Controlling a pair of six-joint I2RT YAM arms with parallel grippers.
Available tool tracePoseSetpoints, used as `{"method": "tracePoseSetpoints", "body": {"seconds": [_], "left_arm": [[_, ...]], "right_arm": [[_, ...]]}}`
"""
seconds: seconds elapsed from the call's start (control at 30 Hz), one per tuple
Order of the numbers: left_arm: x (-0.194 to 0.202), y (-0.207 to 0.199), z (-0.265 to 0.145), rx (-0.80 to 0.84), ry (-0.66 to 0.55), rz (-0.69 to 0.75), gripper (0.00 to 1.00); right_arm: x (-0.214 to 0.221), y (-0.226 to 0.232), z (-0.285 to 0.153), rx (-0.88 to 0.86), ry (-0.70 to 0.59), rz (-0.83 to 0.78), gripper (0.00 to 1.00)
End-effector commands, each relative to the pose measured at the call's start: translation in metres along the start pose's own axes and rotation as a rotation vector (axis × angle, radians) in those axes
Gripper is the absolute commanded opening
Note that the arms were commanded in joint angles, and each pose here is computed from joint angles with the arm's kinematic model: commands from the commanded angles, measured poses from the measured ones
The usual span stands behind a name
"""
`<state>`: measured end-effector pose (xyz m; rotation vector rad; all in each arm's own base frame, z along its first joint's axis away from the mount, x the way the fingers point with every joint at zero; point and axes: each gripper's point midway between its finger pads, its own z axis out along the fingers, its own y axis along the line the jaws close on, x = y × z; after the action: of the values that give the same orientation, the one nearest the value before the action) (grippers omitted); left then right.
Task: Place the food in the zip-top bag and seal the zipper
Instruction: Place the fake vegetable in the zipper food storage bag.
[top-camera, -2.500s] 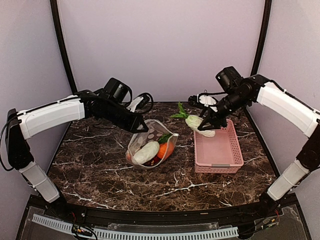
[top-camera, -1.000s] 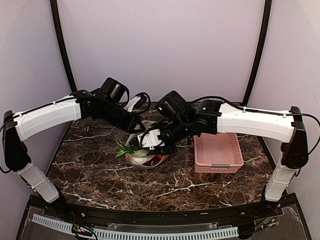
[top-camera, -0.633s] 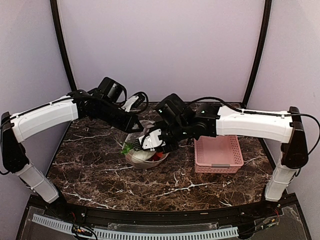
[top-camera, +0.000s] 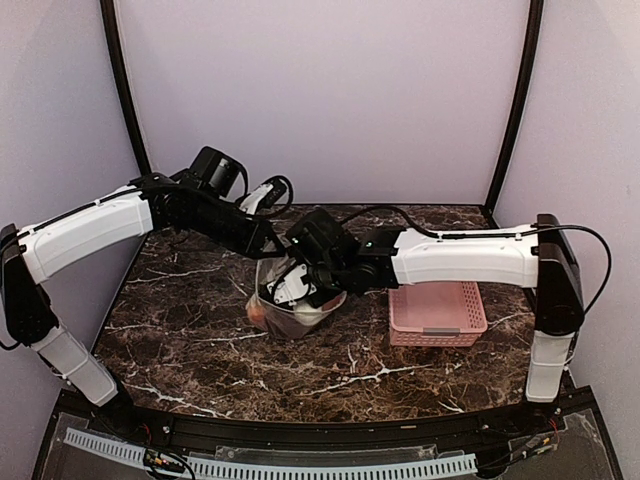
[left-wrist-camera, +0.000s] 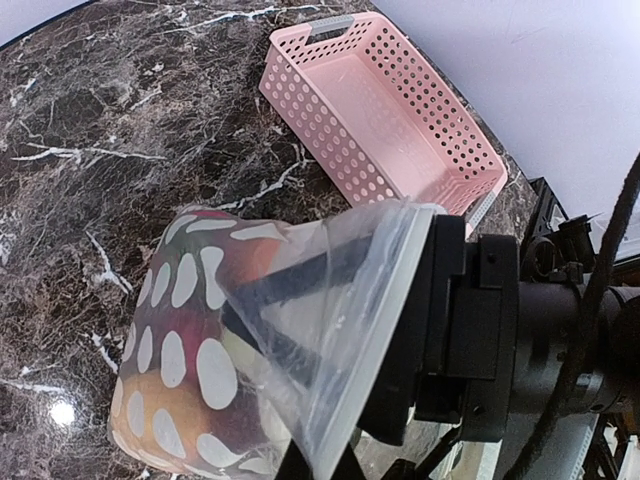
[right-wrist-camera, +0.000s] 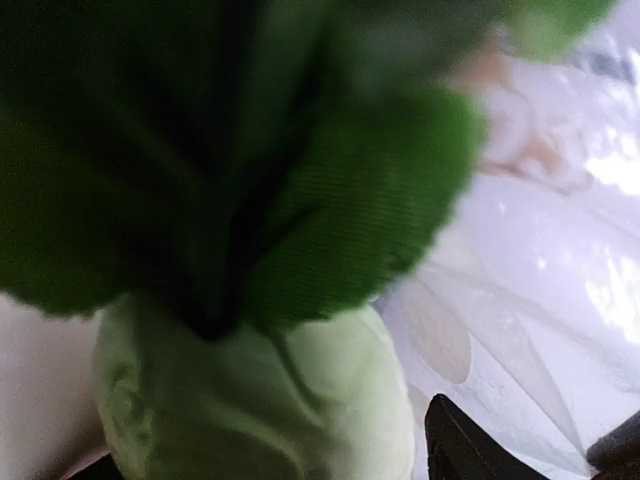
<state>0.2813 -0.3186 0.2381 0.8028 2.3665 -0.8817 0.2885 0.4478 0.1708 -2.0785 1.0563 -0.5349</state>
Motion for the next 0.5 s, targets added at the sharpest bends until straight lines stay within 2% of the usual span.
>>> {"method": "tracePoseSetpoints", "body": {"seconds": [0.0, 0.27, 0.47], "left_arm": [[-0.002, -0.021, -0.011, 0.057, -0.010, 0.040, 0.01], [-0.003, -0.011, -0.013, 0.004, -0.028, 0.054, 0.01], [-0.005, -0.008, -0.008, -0.005, -0.027, 0.049, 0.01]], "right_arm": [[-0.009, -0.025, -0.010, 0.092, -0.020, 0.044, 0.82], [-0.030, -0.031, -0.076, 0.026, -0.185, 0.130, 0.87], [-0.026, -0.017, -0.097, -0.057, -0.222, 0.167, 0.88]]}}
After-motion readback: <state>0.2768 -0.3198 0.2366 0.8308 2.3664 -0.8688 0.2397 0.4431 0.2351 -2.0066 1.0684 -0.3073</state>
